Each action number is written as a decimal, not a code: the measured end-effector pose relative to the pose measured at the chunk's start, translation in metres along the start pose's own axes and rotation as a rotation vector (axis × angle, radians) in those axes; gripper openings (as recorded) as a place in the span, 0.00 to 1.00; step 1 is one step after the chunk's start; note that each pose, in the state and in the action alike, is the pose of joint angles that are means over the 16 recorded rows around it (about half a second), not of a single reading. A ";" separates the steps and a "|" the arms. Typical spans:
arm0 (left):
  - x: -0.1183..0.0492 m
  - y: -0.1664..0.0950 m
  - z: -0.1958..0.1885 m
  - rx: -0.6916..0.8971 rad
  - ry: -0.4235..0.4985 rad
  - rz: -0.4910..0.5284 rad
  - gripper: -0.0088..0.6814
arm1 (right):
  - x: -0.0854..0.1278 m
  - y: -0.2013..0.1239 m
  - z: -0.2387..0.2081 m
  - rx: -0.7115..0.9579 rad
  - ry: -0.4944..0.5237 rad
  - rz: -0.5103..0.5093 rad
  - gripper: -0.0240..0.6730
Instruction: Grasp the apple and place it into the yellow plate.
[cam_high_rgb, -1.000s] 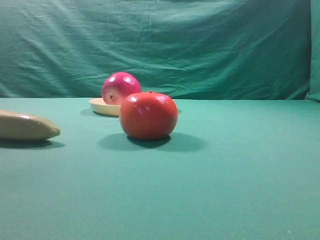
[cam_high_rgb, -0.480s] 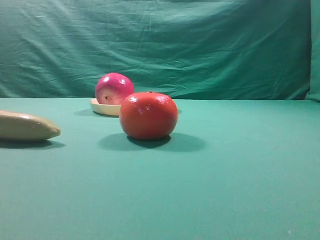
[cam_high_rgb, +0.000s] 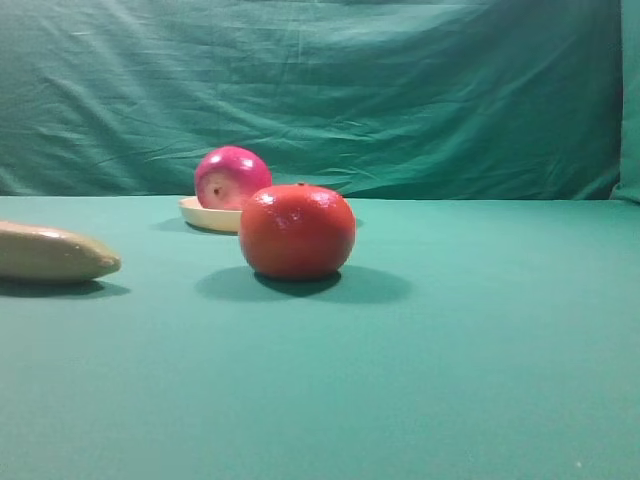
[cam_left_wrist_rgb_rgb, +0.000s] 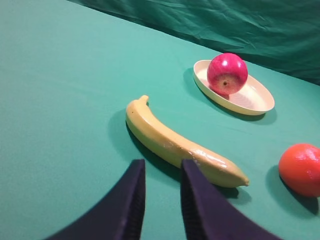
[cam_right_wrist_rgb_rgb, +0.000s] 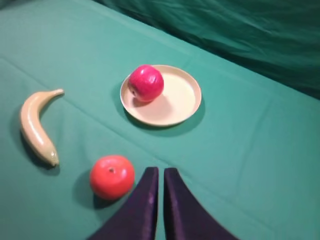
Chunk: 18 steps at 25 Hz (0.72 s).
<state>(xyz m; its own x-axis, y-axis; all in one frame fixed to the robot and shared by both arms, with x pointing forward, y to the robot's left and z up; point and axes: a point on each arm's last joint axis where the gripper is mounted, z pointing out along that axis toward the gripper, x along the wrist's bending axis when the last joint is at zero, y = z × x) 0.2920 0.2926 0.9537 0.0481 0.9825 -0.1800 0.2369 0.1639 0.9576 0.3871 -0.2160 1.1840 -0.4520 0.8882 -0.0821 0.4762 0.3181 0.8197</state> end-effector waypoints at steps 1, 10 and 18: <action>0.000 0.000 0.000 0.000 0.000 0.000 0.24 | -0.002 -0.002 -0.003 0.000 -0.015 0.002 0.03; 0.000 0.000 0.000 0.000 0.000 0.000 0.24 | -0.023 -0.027 -0.029 -0.091 -0.159 0.054 0.03; 0.000 0.000 0.000 0.000 0.000 0.000 0.24 | -0.032 -0.079 -0.046 -0.222 -0.275 0.135 0.03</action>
<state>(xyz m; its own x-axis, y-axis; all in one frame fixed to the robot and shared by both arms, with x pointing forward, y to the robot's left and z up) 0.2920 0.2926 0.9537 0.0481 0.9825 -0.1800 0.2369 0.1639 0.9576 0.3290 -0.2855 1.1479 -0.1629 0.9826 -0.0897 0.3290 0.1398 0.9339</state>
